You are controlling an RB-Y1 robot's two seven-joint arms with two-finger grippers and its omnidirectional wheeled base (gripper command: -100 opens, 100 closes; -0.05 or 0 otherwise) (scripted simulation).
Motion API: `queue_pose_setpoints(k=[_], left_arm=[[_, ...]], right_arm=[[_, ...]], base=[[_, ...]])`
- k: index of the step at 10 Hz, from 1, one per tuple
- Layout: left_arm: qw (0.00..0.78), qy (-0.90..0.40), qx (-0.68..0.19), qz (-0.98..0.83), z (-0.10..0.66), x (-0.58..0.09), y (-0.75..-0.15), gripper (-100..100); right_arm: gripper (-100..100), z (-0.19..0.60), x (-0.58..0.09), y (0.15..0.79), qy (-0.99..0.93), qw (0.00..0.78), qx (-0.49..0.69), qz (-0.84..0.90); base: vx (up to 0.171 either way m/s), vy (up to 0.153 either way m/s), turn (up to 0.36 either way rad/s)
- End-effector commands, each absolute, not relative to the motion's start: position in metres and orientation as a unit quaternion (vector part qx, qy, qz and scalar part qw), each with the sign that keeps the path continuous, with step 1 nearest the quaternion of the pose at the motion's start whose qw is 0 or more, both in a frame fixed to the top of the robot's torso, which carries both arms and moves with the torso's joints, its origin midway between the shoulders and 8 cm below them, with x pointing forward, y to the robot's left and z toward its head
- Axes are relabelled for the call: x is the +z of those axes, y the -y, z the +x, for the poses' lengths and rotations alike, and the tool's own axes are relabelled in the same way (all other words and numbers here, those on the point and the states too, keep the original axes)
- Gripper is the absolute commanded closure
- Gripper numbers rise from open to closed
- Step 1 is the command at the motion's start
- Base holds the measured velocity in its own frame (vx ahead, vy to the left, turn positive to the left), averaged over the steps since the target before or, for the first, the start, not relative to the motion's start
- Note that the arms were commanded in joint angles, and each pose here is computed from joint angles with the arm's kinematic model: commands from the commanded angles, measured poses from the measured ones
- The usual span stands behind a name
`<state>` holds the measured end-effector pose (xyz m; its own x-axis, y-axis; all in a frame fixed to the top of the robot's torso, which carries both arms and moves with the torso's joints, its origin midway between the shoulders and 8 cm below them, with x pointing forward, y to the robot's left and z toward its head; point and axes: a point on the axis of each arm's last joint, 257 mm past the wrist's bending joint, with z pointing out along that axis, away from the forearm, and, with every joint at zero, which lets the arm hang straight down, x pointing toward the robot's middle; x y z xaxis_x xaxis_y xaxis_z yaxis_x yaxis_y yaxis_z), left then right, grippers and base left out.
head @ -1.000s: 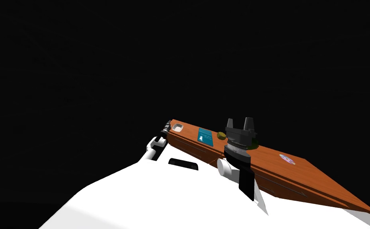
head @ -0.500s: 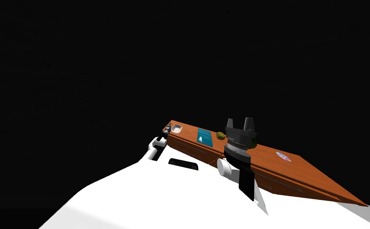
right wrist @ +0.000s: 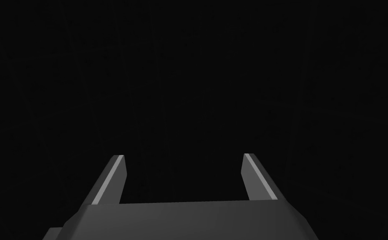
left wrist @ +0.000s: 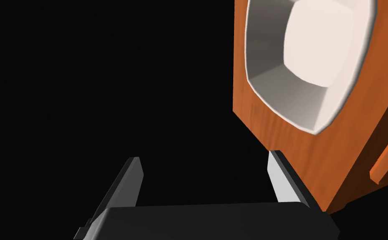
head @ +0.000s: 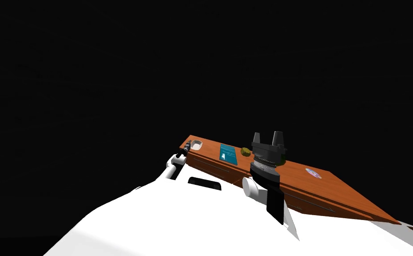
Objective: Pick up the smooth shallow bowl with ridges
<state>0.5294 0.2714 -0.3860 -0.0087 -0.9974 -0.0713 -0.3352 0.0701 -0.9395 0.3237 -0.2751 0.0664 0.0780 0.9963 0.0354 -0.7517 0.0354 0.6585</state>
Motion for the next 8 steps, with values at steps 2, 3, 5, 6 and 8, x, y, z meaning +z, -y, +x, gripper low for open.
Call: queue_pose_setpoints(k=[2,3,5,6,8], left_arm=[[0.407,-0.610,-0.360,-0.577,0.519,-0.416,-0.275,-100],[0.394,-0.619,-0.343,-0.587,0.512,-0.434,-0.277,-100],[0.383,-0.626,-0.328,-0.595,0.506,-0.450,-0.278,-100],[0.382,-0.626,-0.327,-0.596,0.505,-0.451,-0.278,-100],[0.360,-0.639,-0.301,-0.610,0.491,-0.479,-0.278,-100]], right_arm=[[0,0.324,0.066,0.275,-0.227,0.683,0.640,0.270],[0,0.324,0.066,0.275,-0.227,0.683,0.640,0.270],[0,0.324,0.066,0.275,-0.227,0.683,0.640,0.270],[0,0.324,0.066,0.275,-0.227,0.683,0.640,0.270],[0,0.324,0.066,0.275,-0.227,0.683,0.640,0.270]], base=[[0.072,0.029,-0.087],[0.059,0.023,-0.052],[0.047,0.016,-0.048],[0.043,0.012,-0.040],[0.059,0.017,-0.081]])
